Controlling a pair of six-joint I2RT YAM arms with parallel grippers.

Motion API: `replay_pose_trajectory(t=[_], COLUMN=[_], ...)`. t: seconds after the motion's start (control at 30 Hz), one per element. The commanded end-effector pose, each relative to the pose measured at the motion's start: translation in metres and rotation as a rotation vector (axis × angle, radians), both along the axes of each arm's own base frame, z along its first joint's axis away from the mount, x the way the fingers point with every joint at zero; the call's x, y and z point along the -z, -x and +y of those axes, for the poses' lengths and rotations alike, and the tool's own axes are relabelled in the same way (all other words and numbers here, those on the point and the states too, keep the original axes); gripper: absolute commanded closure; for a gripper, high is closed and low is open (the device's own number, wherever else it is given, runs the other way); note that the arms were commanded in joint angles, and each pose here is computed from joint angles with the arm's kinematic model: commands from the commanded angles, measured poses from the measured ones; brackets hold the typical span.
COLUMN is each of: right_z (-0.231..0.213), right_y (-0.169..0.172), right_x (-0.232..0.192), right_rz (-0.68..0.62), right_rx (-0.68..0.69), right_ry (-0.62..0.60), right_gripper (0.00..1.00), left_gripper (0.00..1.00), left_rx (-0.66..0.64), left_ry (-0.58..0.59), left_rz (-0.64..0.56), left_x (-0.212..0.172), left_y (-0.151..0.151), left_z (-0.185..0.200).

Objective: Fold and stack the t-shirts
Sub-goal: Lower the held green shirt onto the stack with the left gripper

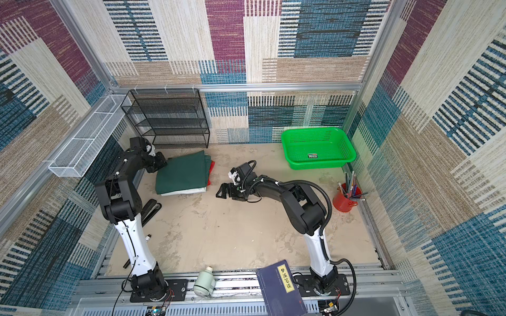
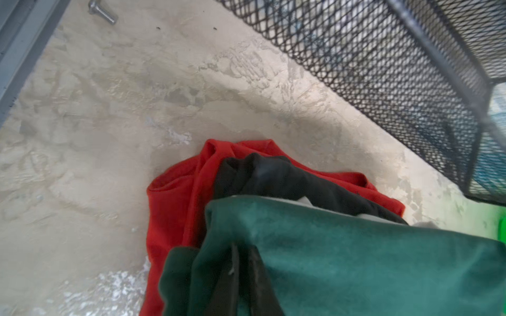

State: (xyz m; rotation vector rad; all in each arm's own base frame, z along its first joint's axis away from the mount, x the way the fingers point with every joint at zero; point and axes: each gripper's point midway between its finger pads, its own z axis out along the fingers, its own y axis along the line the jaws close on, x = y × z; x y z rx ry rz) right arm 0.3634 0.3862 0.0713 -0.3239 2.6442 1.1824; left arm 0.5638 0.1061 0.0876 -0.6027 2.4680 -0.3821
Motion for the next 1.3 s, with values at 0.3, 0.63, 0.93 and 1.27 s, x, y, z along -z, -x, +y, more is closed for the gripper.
replay_pose_trajectory(t=[0.3, 0.63, 0.93, 1.27], right_z=[0.000, -0.010, -0.015, -0.018], right_y=[0.002, 0.015, 0.021, 0.025], right_x=[-0.016, -0.034, -0.033, -0.043], right_rz=[-0.047, -0.075, -0.072, -0.088], right_rx=[-0.030, -0.014, -0.026, -0.024], right_ry=[-0.013, -0.042, -0.024, -0.038], right_gripper=[0.01, 0.01, 0.01, 0.01], left_gripper=[0.81, 0.82, 0.81, 0.79], left_rx=[-0.068, -0.097, -0.215, -0.249], left_ry=[-0.075, 0.080, -0.006, -0.118], left_rz=[-0.169, -0.171, -0.199, -0.238], left_x=[-0.040, -0.046, -0.017, -0.042], left_y=[0.011, 0.077, 0.090, 0.104], left_z=[0.014, -0.031, -0.007, 0.015])
